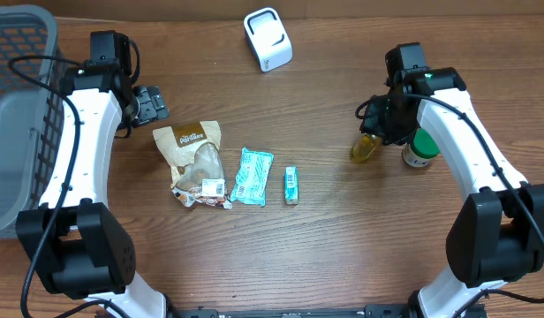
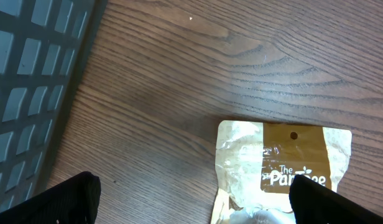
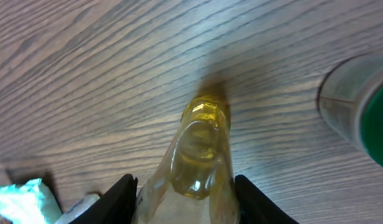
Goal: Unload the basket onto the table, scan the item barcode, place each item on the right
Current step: 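Lower the right gripper over the yellow oil bottle, then close the right gripper around the yellow bottle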
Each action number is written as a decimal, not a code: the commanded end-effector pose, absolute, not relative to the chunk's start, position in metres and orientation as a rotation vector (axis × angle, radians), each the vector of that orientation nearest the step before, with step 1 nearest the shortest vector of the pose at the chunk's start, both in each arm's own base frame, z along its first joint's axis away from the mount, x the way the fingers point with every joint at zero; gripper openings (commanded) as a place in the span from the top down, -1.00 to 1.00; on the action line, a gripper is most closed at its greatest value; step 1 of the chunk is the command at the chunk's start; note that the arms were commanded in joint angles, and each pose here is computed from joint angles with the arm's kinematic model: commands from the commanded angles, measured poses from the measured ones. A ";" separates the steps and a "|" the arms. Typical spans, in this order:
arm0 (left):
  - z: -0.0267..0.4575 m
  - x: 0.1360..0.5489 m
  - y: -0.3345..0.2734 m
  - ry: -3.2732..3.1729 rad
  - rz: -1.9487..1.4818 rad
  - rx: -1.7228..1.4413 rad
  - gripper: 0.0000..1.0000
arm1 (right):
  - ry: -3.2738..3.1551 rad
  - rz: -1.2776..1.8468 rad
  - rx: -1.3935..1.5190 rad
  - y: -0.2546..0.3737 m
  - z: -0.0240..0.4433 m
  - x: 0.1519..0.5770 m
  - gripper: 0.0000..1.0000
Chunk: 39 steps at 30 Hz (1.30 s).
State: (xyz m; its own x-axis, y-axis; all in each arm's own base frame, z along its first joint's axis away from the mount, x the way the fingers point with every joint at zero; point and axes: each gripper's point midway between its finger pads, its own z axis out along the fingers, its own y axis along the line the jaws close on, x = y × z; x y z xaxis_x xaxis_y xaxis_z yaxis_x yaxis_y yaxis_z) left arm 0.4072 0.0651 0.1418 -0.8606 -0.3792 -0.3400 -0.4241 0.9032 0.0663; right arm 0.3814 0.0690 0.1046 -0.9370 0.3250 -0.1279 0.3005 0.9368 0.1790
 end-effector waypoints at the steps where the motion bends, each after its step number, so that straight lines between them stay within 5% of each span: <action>1: 0.151 0.409 0.063 2.722 0.208 -0.576 -0.99 | 2.962 0.288 0.379 0.080 0.103 0.379 0.13; 18: 0.151 0.409 0.063 2.722 0.209 -0.575 -0.99 | 2.967 0.235 -0.159 0.165 0.102 0.354 0.13; 30: 0.151 0.409 0.063 2.722 0.208 -0.575 -0.99 | 2.916 0.080 -0.397 0.163 0.101 0.355 0.11; 39: 0.151 0.409 0.063 2.722 0.208 -0.575 -0.99 | 2.902 0.071 -0.424 0.162 0.102 0.357 -0.40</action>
State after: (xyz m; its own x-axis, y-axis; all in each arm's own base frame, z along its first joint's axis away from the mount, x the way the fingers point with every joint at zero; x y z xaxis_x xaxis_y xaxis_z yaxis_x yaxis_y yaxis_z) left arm 0.4072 0.0651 0.1418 -0.8606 -0.3792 -0.3400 -0.4241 0.9032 0.0663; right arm 0.3562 0.1651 0.1048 -0.9397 -0.2675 -0.2130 -0.2810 0.9591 0.0352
